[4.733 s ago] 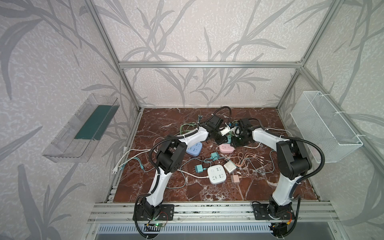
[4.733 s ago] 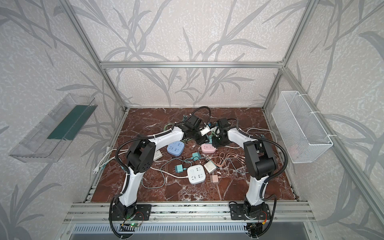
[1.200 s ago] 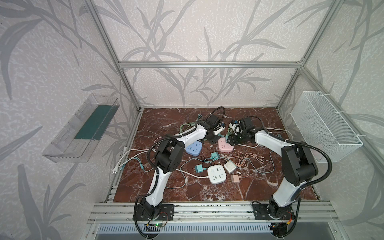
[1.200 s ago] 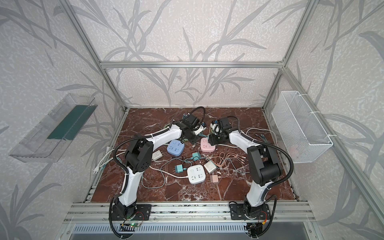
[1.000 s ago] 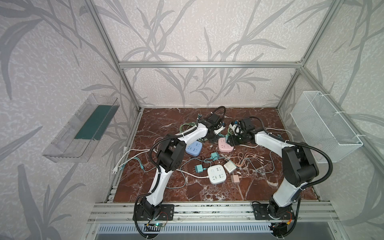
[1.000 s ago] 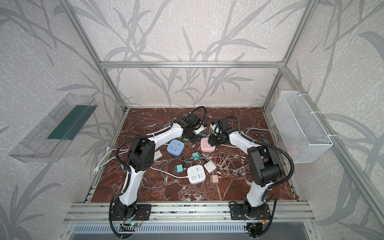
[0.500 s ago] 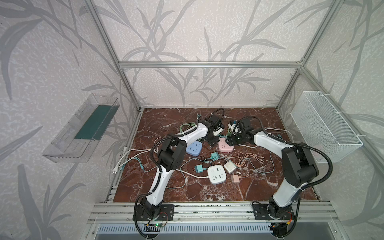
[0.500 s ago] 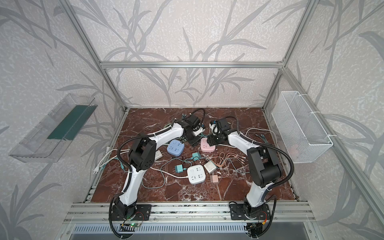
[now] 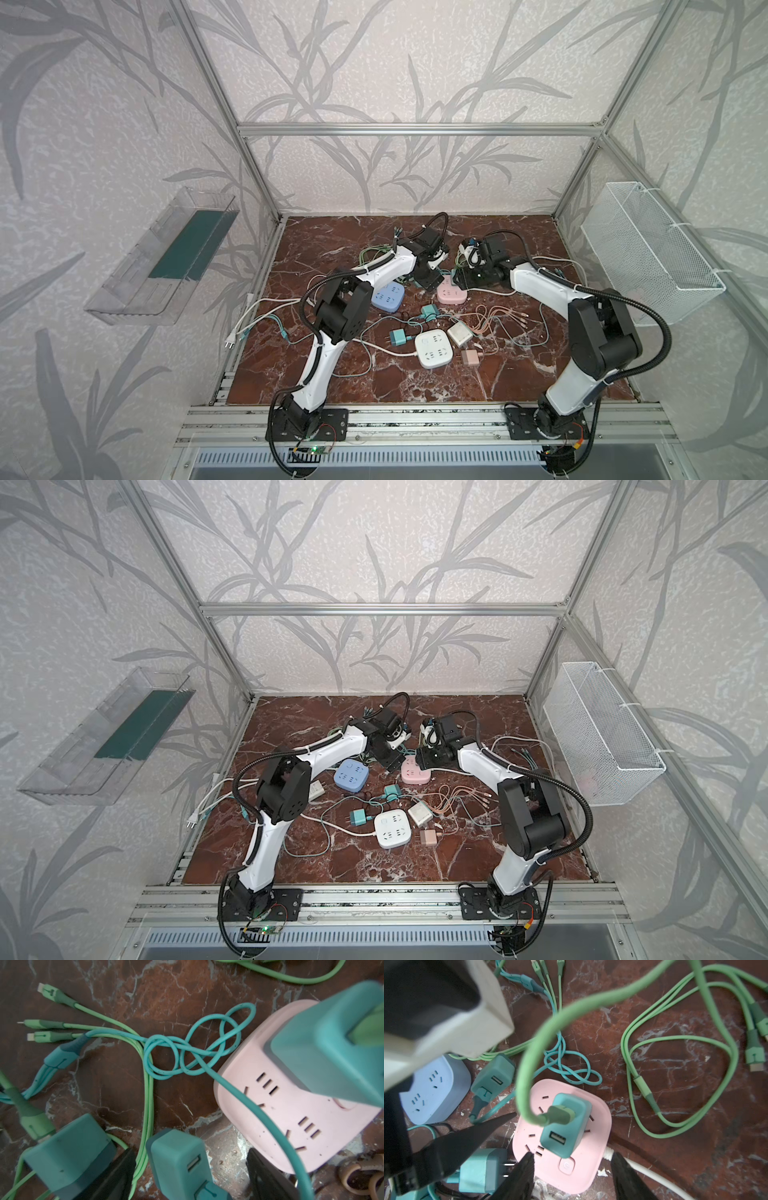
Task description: Pull the plug off the socket
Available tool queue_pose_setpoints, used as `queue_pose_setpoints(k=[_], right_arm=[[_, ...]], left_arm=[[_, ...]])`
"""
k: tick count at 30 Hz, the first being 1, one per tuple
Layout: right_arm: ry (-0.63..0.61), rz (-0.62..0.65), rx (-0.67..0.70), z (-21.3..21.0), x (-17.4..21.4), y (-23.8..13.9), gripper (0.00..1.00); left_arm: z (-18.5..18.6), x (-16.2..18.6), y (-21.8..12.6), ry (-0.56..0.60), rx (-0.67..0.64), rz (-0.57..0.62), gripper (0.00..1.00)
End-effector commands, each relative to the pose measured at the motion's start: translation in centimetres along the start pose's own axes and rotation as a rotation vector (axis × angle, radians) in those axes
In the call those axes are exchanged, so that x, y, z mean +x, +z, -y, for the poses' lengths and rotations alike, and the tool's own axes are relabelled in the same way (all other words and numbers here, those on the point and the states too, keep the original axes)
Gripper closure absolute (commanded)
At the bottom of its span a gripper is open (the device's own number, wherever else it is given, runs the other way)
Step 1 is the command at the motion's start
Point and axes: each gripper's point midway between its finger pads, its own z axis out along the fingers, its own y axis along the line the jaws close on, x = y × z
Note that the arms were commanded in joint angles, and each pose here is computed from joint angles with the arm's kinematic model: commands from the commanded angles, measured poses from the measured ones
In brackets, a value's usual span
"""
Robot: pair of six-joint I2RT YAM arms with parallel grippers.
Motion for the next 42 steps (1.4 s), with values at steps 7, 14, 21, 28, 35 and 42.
queue_pose_setpoints(k=[7, 14, 21, 28, 35, 42], right_arm=[[0.003, 0.033, 0.016, -0.7, -0.6, -0.9, 0.4], [0.03, 0.029, 0.042, -0.3, -0.5, -0.3, 0.4], [0.031, 0.04, 0.045, -0.4, -0.7, -0.6, 0.4], [0.024, 0.01, 0.074, -1.0, -0.2, 0.8, 0.4], [0.039, -0.012, 0.127, -0.6, -0.3, 2.1, 0.4], [0.04, -0.009, 0.145, -0.4, -0.8, 2.6, 0.43]], left_arm=[[0.1, -3.0, -4.9, -0.07, 0.003, 0.153, 0.15], [1.2, -3.5, -5.8, -0.083, 0.064, 0.209, 0.16], [1.2, -3.1, -5.2, -0.089, 0.063, 0.214, 0.25], [1.1, -2.9, -3.6, -0.102, 0.058, 0.188, 0.31], [1.9, -3.4, -1.5, -0.087, 0.11, 0.165, 0.33], [2.5, -3.3, 0.3, -0.098, 0.15, 0.146, 0.37]])
